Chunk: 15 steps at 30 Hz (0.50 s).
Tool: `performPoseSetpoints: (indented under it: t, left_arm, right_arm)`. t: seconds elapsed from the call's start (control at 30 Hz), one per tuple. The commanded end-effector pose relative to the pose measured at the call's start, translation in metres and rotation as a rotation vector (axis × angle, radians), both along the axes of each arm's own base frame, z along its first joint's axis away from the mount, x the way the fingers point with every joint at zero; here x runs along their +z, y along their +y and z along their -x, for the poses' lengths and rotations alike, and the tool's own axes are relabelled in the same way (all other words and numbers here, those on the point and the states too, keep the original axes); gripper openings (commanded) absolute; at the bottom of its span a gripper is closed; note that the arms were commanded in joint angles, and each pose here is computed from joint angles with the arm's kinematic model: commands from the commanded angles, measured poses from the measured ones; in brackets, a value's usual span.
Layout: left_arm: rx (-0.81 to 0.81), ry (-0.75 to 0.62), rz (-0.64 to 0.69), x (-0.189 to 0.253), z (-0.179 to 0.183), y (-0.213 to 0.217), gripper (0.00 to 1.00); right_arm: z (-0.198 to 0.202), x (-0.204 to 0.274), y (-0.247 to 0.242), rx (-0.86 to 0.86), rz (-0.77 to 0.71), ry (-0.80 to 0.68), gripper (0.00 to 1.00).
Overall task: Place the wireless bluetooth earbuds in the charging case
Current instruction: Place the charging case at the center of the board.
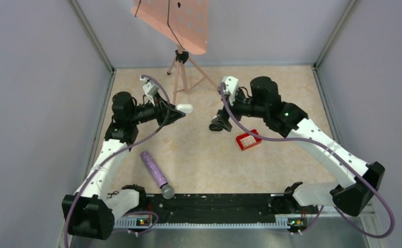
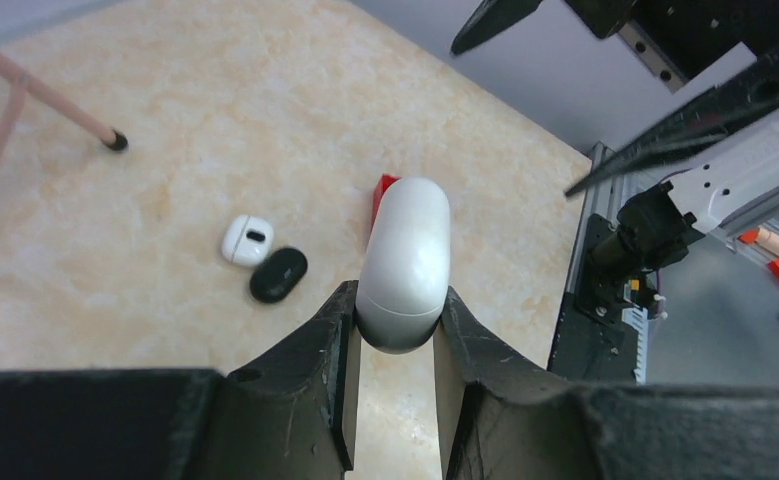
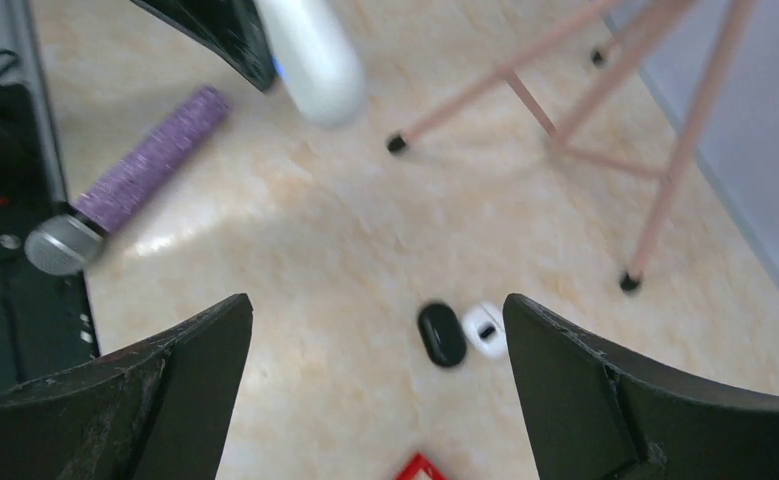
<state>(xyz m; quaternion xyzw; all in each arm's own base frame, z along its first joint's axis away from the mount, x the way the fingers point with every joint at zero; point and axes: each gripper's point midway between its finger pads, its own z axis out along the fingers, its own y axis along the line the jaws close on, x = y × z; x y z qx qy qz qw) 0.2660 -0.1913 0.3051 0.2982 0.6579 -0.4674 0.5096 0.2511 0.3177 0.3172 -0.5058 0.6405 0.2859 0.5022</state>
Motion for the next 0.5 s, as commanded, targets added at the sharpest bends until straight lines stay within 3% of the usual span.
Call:
performPoseSetpoints:
  t: [0.0, 0.47]
  left_arm:
    - [0.063, 0.218, 0.02, -0.05, -0.009, 0.001, 0.0]
    - [0.344, 0.745, -0.06, -0.195, -0.045, -0.015, 0.01]
  right_arm:
    - [-0.019, -0.029, -0.068, -0.193, 0.096, 0.015, 0.94]
    - [-0.016, -0.062, -0.128, -0.414, 0.167, 0.14, 0.95]
